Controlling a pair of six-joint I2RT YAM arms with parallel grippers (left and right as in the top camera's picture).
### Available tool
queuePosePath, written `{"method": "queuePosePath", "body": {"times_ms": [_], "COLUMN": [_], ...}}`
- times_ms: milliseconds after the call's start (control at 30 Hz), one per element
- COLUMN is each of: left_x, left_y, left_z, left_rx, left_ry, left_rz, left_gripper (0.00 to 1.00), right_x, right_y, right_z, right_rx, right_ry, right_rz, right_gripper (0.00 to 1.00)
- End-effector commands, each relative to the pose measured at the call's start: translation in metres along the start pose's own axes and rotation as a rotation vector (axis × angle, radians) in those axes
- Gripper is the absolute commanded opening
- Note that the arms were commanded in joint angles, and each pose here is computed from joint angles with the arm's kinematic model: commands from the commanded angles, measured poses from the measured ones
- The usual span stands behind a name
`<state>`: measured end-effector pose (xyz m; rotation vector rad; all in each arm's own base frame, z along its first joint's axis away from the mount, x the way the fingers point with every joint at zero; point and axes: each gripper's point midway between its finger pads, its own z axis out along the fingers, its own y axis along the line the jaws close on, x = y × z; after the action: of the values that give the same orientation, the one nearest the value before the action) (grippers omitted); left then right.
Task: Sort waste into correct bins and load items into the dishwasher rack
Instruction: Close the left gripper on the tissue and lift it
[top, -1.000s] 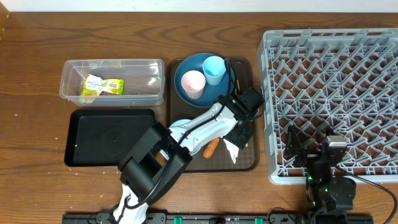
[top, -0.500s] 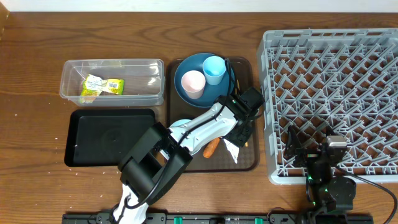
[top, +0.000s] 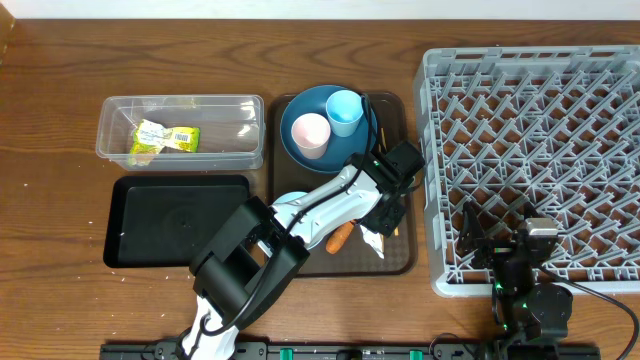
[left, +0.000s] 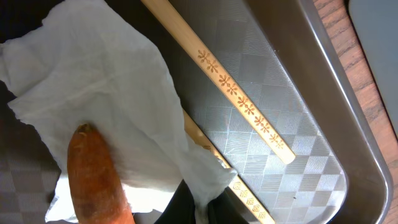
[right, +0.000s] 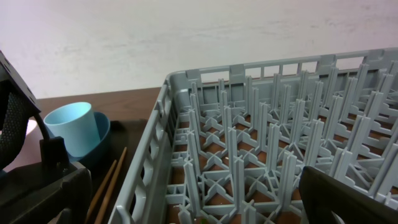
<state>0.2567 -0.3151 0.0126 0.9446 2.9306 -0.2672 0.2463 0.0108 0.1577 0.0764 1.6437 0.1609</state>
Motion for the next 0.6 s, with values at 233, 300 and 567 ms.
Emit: {"method": "queuePosePath", "body": {"times_ms": [233,300,567], "left_x": [-0.025,-0.029,-0.040], "left_y": [0.010,0.015,0.031], "left_z": [-0.050,-0.063,-0.113], "left_rx": [0.012,0.015,0.023], "left_ry": [-0.136,-0.170,-0.292], "left_rz": [-0.022,-0.034,-0.074], "left_gripper": [0.06,0.06,0.06], "right_x": [0.000,0.000,0.000], "right_y": [-0.001,-0.001,-0.001], "right_z": [0.000,0.000,0.000], "right_rx": [0.003,0.003,0.003], "right_ry": [0.000,0.000,0.000], "right_rz": [-0.007,-0.007,-0.007], "right_gripper": [0.99,0.99,0.99]}}
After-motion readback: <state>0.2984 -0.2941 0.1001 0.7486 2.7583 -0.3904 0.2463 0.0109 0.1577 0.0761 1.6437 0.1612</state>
